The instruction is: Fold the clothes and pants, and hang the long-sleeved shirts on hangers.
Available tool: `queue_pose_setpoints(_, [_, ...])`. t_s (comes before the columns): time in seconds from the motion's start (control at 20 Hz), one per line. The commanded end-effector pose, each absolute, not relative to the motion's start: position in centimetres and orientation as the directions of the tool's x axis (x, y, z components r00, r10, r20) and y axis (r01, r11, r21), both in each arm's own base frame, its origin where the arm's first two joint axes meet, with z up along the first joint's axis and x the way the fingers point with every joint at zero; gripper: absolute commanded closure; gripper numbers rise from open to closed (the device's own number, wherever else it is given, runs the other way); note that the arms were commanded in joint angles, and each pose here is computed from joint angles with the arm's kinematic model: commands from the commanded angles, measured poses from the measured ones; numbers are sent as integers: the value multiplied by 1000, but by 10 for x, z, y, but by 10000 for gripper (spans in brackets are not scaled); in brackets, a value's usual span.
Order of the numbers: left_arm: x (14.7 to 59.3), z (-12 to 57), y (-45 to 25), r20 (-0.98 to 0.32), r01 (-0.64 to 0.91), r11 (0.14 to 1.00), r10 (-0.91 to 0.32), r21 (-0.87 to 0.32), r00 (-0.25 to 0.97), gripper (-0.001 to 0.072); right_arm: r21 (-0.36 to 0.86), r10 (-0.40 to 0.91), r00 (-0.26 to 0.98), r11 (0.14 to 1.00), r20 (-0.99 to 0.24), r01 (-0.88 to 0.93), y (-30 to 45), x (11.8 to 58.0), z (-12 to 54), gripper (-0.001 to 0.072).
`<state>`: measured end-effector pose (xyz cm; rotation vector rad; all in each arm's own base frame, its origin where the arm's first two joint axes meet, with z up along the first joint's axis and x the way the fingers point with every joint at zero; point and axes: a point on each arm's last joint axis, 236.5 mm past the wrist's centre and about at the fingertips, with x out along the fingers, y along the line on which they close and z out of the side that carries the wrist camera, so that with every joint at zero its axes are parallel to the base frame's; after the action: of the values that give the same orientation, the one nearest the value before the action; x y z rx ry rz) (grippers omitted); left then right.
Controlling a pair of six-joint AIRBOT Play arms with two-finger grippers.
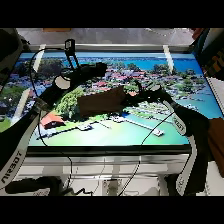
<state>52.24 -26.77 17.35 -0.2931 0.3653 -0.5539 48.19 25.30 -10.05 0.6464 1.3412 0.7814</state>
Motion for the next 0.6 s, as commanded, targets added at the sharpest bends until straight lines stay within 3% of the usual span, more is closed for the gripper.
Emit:
queue_pose_setpoints(0.0, [506, 159, -264, -359, 542, 823, -564, -171, 743, 11, 728, 767, 86, 633, -636, -265, 273, 495, -82, 699])
queue_pose_setpoints(0.1, [490, 146, -254, -459, 595, 802, -548, -52, 699, 39, 670, 735, 110, 661, -669, -337, 267, 504, -59, 700])
queue_pose_setpoints(0.15, [481, 138, -246, -517, 618, 786, -528, 3, 674, 210, 630, 702, 143, 696, -697, -343, 255, 513, -45, 700])
queue_pose_setpoints(0.25, [464, 126, -219, -625, 650, 752, -455, 112, 634, 643, 536, 619, 244, 777, -746, -331, 221, 533, -11, 700])
queue_pose_setpoints(0.3, [456, 123, -203, -669, 656, 738, -408, 159, 621, 694, 490, 574, 304, 814, -760, -310, 198, 542, 11, 700])
queue_pose_setpoints(0.45, [429, 121, -154, -771, 658, 714, -270, 241, 576, 694, 404, 452, 460, 892, -764, -206, 122, 553, 78, 700])
queue_pose_setpoints(0.55, [412, 128, -119, -808, 589, 769, -171, 248, 564, 694, 352, 349, 530, 931, -773, -100, 61, 544, 117, 700])
